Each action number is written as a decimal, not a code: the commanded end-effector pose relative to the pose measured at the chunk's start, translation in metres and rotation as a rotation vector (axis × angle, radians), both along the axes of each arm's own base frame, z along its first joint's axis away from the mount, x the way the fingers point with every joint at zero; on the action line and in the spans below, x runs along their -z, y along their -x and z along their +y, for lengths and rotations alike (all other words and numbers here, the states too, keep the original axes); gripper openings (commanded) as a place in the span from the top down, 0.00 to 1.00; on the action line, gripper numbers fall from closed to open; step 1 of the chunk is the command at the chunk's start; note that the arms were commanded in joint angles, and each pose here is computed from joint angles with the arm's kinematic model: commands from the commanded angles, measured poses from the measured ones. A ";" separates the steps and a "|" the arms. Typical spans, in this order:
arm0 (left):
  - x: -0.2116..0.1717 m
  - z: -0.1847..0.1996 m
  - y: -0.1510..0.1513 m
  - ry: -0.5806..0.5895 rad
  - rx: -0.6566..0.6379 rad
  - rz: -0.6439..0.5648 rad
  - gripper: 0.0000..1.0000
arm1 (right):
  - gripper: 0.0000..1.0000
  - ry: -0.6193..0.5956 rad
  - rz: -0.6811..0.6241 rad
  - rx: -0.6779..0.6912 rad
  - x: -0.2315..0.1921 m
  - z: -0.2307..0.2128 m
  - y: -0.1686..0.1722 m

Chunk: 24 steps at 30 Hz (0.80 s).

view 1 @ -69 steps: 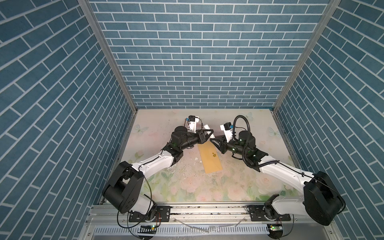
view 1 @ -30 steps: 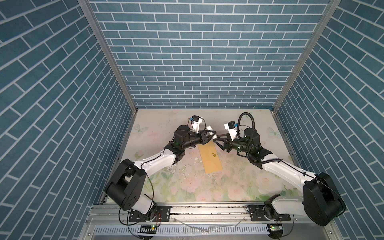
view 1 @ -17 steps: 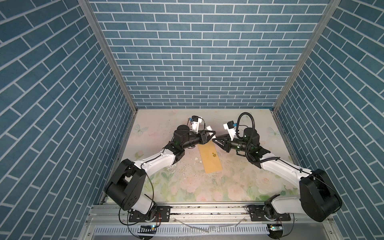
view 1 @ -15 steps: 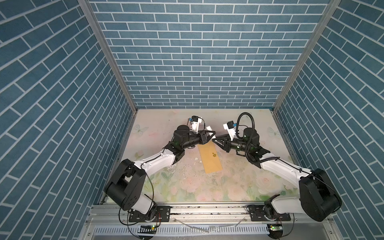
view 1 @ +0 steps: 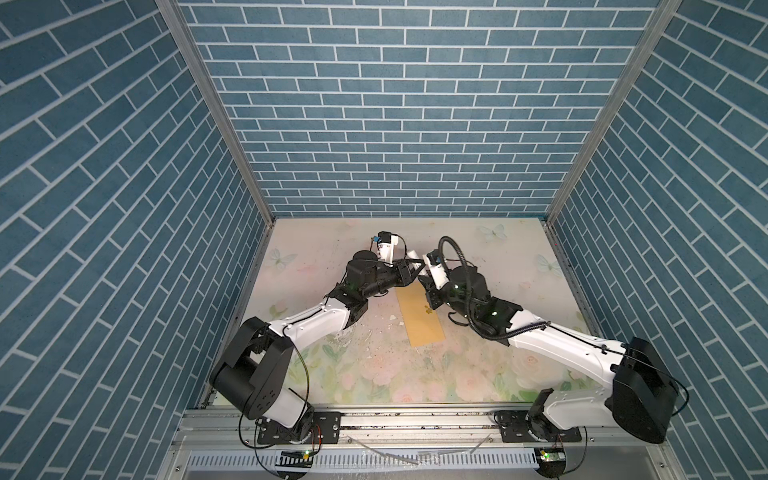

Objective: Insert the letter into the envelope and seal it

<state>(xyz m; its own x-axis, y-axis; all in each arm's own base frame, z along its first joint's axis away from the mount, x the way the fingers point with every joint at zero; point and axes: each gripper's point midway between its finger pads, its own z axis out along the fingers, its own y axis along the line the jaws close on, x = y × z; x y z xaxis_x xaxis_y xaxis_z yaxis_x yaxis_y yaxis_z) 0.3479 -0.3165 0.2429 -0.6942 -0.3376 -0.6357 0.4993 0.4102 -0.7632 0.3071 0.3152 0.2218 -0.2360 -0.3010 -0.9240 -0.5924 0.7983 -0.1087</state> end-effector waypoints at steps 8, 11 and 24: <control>-0.010 -0.011 0.013 0.019 0.064 -0.021 1.00 | 1.00 0.362 -0.254 0.357 -0.007 -0.024 -0.034; -0.013 -0.011 0.014 0.012 0.067 -0.031 1.00 | 0.94 0.223 -0.168 0.204 -0.010 -0.015 -0.021; -0.026 -0.011 0.020 0.024 0.103 -0.071 1.00 | 0.44 -0.405 0.315 -0.415 -0.007 -0.018 0.029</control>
